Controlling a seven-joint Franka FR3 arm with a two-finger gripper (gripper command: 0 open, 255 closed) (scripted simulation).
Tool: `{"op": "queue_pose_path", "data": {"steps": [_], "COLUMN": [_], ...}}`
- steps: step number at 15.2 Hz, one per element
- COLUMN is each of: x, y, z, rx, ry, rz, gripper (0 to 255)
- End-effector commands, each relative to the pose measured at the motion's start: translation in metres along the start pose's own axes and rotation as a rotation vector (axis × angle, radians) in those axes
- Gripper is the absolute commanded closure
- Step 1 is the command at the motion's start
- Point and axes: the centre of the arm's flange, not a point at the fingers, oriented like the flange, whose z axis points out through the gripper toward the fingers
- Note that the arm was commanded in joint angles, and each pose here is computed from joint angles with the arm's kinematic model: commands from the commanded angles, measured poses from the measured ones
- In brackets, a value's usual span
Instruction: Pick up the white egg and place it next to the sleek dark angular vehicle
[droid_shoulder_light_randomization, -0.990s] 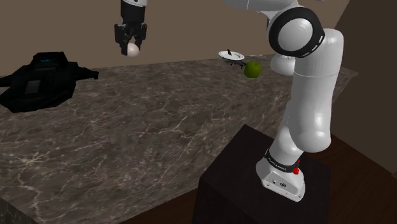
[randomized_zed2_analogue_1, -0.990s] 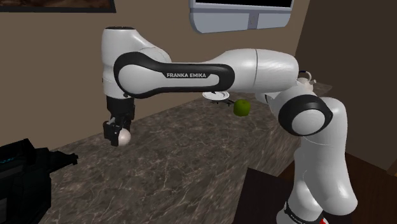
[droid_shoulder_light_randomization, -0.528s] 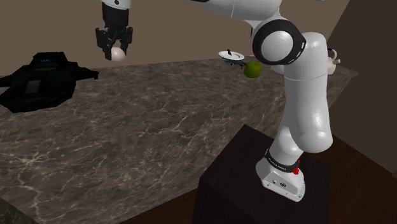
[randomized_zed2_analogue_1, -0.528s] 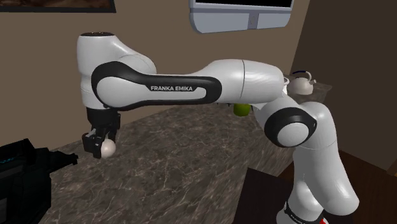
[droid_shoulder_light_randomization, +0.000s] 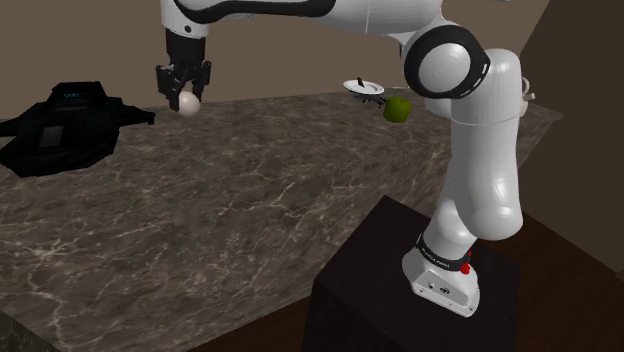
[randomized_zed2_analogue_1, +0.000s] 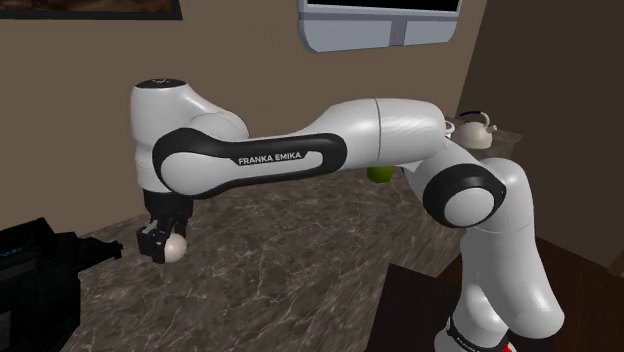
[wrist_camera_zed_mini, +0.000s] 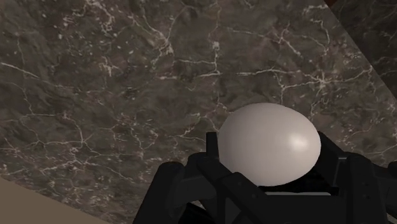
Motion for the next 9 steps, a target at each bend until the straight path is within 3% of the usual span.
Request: {"op": "queue_pose_path", "data": {"steps": [1, 9], "x": [-0.002, -0.011], "y": [0.000, 0.002], "z": [0.011, 0.052], "rx": [0.000, 0.000], "ry": [0.001, 0.001], "rz": [0.000, 0.000], "gripper": [255, 255]}}
